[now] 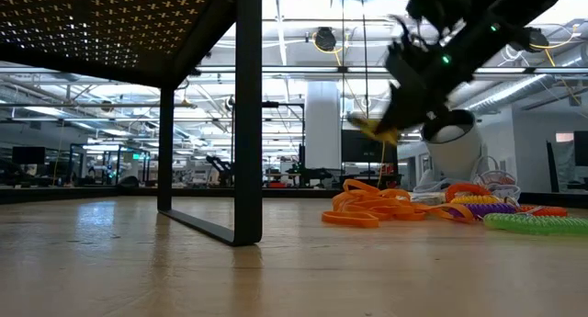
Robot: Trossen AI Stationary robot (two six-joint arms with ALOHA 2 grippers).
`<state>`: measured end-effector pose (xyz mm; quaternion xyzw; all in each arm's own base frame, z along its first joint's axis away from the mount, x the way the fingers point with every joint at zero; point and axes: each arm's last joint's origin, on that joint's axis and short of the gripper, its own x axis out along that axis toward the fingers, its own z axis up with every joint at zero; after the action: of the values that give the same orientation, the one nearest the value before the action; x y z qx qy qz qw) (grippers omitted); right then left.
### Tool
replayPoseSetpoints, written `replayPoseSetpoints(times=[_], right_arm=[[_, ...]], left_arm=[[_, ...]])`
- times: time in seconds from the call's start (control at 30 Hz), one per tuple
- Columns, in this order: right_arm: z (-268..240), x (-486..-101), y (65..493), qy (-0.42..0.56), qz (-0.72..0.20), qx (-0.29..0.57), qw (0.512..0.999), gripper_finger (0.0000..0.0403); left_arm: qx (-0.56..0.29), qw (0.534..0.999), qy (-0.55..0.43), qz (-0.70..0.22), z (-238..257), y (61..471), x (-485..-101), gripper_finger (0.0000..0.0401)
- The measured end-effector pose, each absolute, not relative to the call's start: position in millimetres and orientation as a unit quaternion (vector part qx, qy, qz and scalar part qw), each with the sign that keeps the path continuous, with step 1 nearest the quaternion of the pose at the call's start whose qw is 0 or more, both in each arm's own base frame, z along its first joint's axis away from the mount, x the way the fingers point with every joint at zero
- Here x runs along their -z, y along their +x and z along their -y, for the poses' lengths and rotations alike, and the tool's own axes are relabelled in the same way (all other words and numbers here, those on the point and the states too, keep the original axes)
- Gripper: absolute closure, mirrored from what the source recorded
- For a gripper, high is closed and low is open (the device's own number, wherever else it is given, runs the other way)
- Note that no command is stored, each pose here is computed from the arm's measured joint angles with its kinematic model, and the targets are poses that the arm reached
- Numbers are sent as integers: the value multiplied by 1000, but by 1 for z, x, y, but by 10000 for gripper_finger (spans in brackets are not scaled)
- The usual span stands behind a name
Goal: Pick & Place Office Desk Supplies
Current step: Put the crayon box into the left yellow bin on the shelf
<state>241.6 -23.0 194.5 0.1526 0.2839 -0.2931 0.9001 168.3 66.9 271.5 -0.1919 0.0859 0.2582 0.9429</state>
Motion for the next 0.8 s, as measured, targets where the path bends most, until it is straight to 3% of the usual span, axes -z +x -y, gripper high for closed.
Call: replayPoseSetpoints(times=[0.13, 0.3, 0.8], right_arm=[[23, -218, 257, 63, -180, 244, 951, 285], [24, -233, 270, -36, -101, 226, 968, 291], [20, -243, 324, -200, -138, 210, 947, 296]], left_arm=[[-194, 950, -238, -53, -64, 171, -281, 148], [-159, 945, -280, -56, -62, 176, -297, 148], [-113, 941, -264, -179, -62, 259, -332, 148]])
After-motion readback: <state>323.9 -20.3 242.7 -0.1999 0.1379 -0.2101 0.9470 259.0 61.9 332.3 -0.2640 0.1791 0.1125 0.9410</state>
